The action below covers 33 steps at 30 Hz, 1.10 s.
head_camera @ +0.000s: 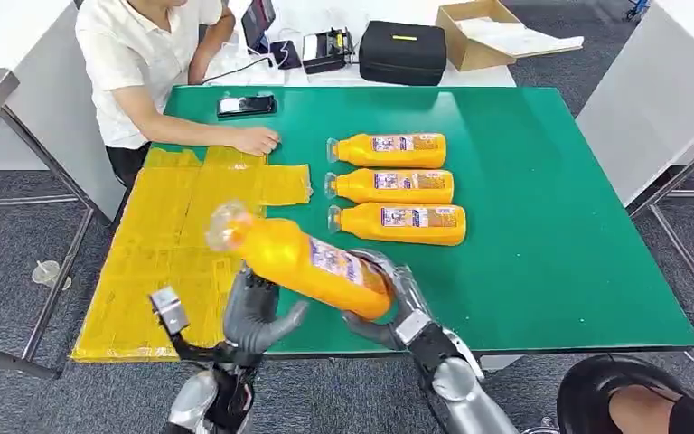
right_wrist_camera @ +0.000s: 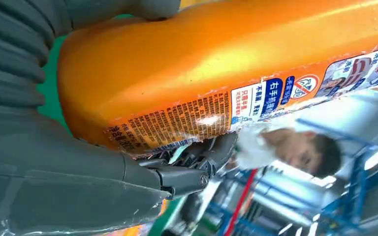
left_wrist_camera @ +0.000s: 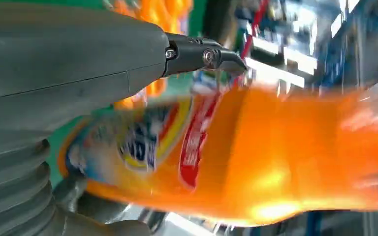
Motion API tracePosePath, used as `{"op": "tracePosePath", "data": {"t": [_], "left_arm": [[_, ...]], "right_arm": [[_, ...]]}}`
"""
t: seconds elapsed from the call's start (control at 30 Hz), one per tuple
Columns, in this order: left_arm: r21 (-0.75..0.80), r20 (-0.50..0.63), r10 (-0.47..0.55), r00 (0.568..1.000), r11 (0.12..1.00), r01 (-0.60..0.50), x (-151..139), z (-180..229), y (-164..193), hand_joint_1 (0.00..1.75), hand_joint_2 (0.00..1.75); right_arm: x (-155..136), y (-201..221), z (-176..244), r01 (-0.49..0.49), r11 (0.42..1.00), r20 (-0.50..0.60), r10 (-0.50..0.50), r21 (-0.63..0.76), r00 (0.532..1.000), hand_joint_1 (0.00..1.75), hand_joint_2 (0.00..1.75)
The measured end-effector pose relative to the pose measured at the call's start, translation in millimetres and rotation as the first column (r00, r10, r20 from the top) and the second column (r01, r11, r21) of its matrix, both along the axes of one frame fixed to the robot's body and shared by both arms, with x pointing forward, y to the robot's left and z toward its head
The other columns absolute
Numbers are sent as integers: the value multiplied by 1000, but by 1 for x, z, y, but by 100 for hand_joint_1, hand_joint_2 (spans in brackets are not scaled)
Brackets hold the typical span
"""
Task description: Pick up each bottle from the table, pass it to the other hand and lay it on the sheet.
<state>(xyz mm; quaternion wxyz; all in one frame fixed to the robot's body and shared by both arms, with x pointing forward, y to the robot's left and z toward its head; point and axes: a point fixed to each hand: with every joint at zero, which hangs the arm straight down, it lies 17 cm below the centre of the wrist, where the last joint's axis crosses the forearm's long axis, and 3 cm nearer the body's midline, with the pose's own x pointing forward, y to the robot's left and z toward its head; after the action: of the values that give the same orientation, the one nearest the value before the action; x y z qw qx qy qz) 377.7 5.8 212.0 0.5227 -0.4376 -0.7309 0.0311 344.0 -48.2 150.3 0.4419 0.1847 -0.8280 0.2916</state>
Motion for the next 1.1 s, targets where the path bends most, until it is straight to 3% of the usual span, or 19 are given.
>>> {"op": "tracePosePath", "data": {"t": [0.27, 0.53, 0.57, 0.6, 0.63, 0.67, 0.7, 1.1], "left_arm": [[-20, 21, -63, 998, 998, 63, 9, 7, -6, 0, 175], [-21, 17, -90, 996, 996, 91, 8, 4, -9, 0, 175], [-23, 17, -93, 995, 995, 94, 8, 4, -9, 133, 175], [-26, 16, -96, 995, 995, 97, 7, 4, -10, 175, 175], [-33, 14, -97, 995, 995, 98, 7, 4, -9, 175, 175], [-41, 13, -99, 995, 994, 99, 8, 4, -8, 175, 175], [-50, 13, -101, 995, 994, 101, 8, 5, -8, 175, 175], [-98, 26, -84, 996, 991, 86, 5, 18, -1, 175, 175]], "right_arm": [[-6, 24, -6, -88, 995, -5, 88, -37, 996, 175, 175], [-9, 31, -21, -116, 992, -39, 114, -59, 993, 175, 175], [-9, 31, -22, -118, 991, -44, 116, -58, 992, 173, 175], [-9, 31, -23, -121, 991, -47, 118, -60, 992, 141, 175], [-9, 31, -24, -122, 991, -49, 119, -60, 992, 110, 175], [-8, 31, -24, -123, 991, -51, 120, -60, 991, 33, 175], [-8, 32, -26, -125, 990, -55, 122, -59, 991, 0, 175], [-10, 31, -54, -66, 991, -74, 58, -117, 996, 0, 175]]}}
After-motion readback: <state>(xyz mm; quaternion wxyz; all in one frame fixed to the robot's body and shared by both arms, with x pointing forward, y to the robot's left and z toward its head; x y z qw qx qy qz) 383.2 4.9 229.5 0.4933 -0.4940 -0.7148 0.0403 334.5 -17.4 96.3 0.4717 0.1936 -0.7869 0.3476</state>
